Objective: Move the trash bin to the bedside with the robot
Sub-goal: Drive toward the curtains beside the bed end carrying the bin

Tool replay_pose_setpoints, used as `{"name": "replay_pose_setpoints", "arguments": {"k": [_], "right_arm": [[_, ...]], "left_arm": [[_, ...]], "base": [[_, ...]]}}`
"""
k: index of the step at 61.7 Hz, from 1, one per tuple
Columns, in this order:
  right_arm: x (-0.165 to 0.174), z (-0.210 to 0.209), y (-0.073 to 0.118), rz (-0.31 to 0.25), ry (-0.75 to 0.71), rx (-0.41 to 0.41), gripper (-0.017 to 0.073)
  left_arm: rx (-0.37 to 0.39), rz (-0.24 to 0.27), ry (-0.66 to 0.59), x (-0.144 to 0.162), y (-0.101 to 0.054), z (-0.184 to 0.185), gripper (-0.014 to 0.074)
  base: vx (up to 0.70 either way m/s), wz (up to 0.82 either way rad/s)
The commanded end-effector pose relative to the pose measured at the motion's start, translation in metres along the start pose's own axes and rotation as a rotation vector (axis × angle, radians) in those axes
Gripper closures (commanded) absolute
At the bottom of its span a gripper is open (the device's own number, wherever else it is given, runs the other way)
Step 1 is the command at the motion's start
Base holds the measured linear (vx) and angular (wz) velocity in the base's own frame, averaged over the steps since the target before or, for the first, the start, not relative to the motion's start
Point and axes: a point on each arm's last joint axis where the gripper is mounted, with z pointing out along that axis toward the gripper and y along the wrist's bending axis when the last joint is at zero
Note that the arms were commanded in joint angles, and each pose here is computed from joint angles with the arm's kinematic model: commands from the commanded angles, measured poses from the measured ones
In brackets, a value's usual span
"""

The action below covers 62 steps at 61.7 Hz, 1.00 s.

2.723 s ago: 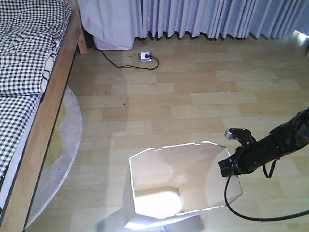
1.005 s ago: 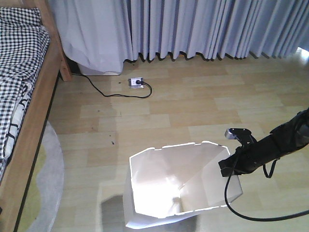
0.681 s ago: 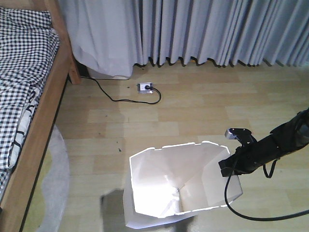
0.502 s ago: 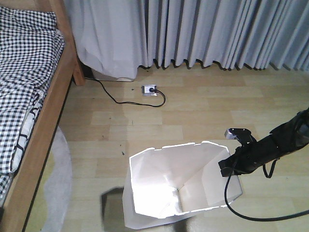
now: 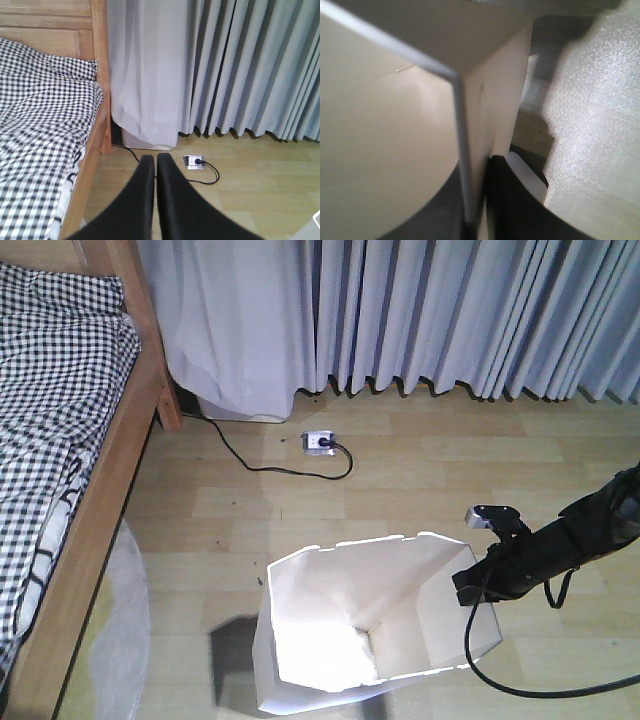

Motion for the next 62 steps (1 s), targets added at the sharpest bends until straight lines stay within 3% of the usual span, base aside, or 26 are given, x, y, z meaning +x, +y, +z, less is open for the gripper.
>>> {"name": "replay_pose_setpoints", "arguments": {"k": [1,62], "right_arm": [[-0.0161,-0.0235,0.0229,-0.005,-0.070,-0.174,0.0564],[-0.0161,-0.0235,0.0229,-0.005,-0.070,-0.174,0.0564]], "left_arm": [[0.010,-0.009,-0.064,-0.0008,-0.0002,0.0005,0.0599],[0.010,-0.009,-0.064,-0.0008,-0.0002,0.0005,0.0599]], "base": [[0.17,-0.03],[0.17,-0.04]]}}
